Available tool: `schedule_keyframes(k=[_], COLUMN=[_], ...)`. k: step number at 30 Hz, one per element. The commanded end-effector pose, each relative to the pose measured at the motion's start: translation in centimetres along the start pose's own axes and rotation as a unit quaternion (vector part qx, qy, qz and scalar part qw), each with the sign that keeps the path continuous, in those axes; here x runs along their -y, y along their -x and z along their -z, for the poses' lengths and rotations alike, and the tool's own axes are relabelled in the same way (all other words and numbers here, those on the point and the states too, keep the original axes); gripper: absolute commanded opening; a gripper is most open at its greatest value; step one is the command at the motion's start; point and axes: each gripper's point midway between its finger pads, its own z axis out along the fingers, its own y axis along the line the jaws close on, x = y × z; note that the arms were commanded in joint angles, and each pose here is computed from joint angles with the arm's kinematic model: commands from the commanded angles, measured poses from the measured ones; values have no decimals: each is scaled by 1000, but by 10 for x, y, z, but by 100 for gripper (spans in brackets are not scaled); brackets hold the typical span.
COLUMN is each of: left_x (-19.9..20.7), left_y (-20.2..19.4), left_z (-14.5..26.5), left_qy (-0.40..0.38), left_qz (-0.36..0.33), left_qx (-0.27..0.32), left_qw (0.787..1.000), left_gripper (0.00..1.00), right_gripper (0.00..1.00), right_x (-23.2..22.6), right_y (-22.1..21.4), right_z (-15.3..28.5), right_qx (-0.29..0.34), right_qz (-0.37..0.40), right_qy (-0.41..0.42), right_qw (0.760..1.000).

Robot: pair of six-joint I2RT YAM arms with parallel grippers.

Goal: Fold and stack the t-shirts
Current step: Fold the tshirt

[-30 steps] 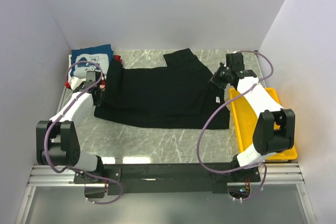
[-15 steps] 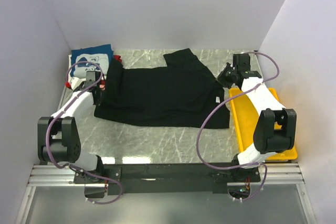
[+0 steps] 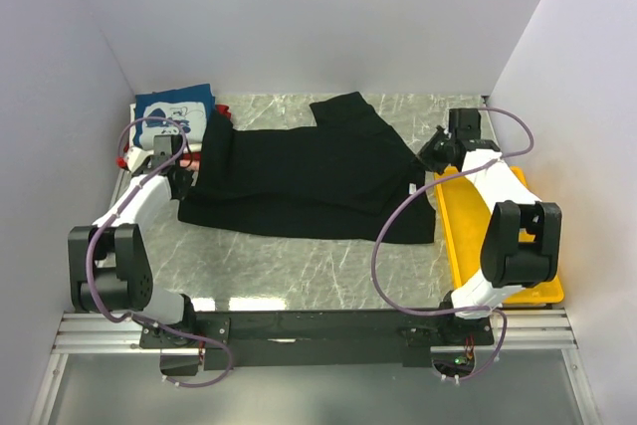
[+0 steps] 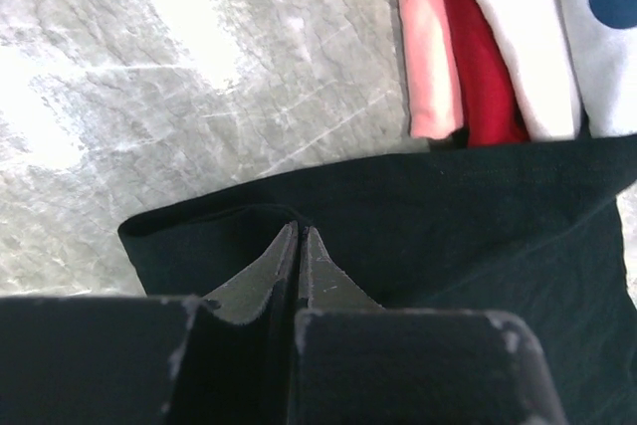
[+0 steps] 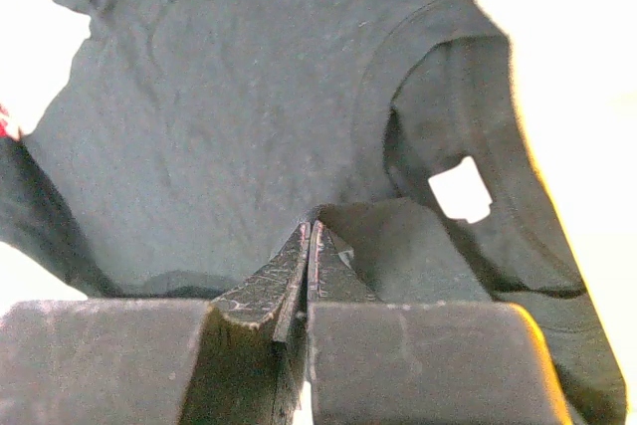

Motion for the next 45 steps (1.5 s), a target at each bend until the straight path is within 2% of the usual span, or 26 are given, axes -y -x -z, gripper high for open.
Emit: schedule_keyframes(k=[1, 5, 7, 8, 9, 10, 12, 16, 18, 21, 26, 31, 38, 45], left_x=[15, 18, 18, 21, 21, 22, 26, 17, 6, -17, -52, -74, -81, -78], left_y=[9, 1, -1, 0, 1, 2, 8, 21, 20, 16, 8, -20, -48, -48], left_z=[8, 2, -1, 0, 0, 1, 6, 22, 29, 35, 41, 35, 19, 7], left_qy=[-37, -42, -40, -46, -49, -52, -65, -67, -62, -43, -17, -5, -1, -9], left_qz=[4, -4, -8, -8, -8, -6, -2, 9, 22, 38, 56, 50, 41, 45], left_qx=[9, -9, -11, -9, -8, -9, -4, 18, 23, 31, 51, 36, 6, 20], left_qw=[999, 999, 999, 999, 999, 999, 998, 998, 998, 998, 997, 998, 999, 999], left_gripper=[6, 7, 14, 18, 25, 49, 74, 80, 82, 92, 85, 82, 82, 75], right_gripper=[0, 0, 0, 9, 18, 26, 43, 47, 47, 42, 36, 36, 39, 39], right_x=[-3, -6, -8, -10, -11, -14, -18, -25, -26, -22, -2, -3, 2, 6], right_y=[13, 10, 12, 13, 13, 16, 17, 7, -4, -21, -67, -101, -119, -123], right_z=[3, -3, -7, -8, -11, -14, -17, -14, -10, 10, 17, 15, -2, -28], right_qx=[22, 9, 5, 3, 0, -3, -8, -10, -8, 5, -7, -23, -40, -60], right_qz=[9, 10, 13, 18, 20, 23, 33, 56, 61, 57, 50, 75, 83, 84], right_qy=[13, 23, 26, 27, 27, 25, 22, 8, 2, 11, 21, 25, 14, 2], right_qw=[1000, 1000, 1000, 999, 999, 999, 999, 998, 998, 998, 998, 997, 996, 995])
